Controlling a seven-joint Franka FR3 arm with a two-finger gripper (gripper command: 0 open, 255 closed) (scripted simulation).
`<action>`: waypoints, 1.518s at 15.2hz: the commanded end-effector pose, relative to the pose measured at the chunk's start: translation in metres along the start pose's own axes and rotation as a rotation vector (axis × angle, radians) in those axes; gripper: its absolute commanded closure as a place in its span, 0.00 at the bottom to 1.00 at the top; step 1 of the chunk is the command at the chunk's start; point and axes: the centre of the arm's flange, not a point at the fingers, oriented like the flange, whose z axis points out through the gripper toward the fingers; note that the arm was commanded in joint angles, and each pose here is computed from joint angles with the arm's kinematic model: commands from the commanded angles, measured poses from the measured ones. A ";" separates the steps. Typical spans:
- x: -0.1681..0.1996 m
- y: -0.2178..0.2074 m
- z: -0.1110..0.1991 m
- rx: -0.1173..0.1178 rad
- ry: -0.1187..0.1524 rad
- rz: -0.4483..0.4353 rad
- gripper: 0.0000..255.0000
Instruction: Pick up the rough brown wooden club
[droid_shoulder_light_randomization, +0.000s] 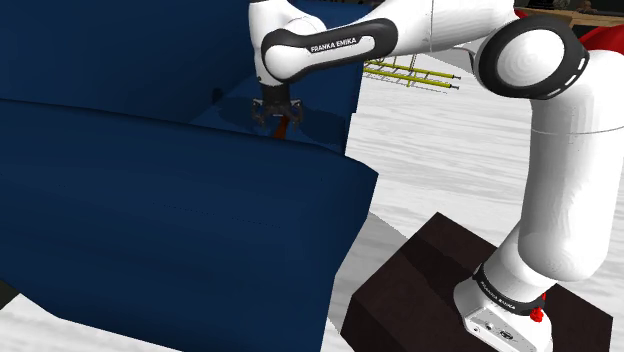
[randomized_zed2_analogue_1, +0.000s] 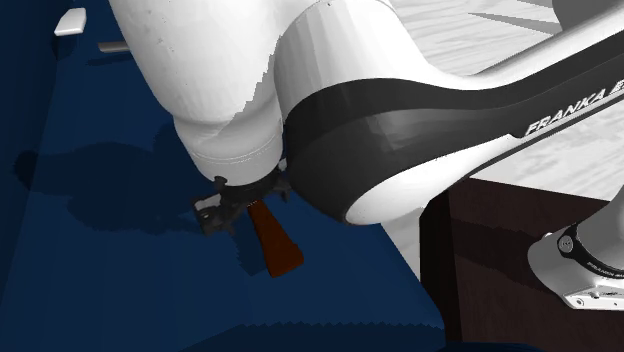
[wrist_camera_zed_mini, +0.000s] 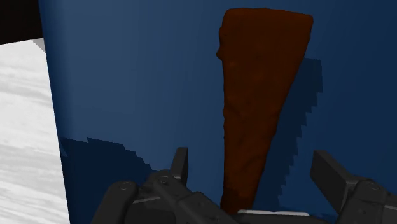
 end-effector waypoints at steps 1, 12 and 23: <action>0.000 0.000 0.004 0.001 0.000 0.000 0.00; 0.001 0.000 -0.002 0.001 0.000 0.000 1.00; 0.009 0.003 -0.059 0.001 0.000 0.000 1.00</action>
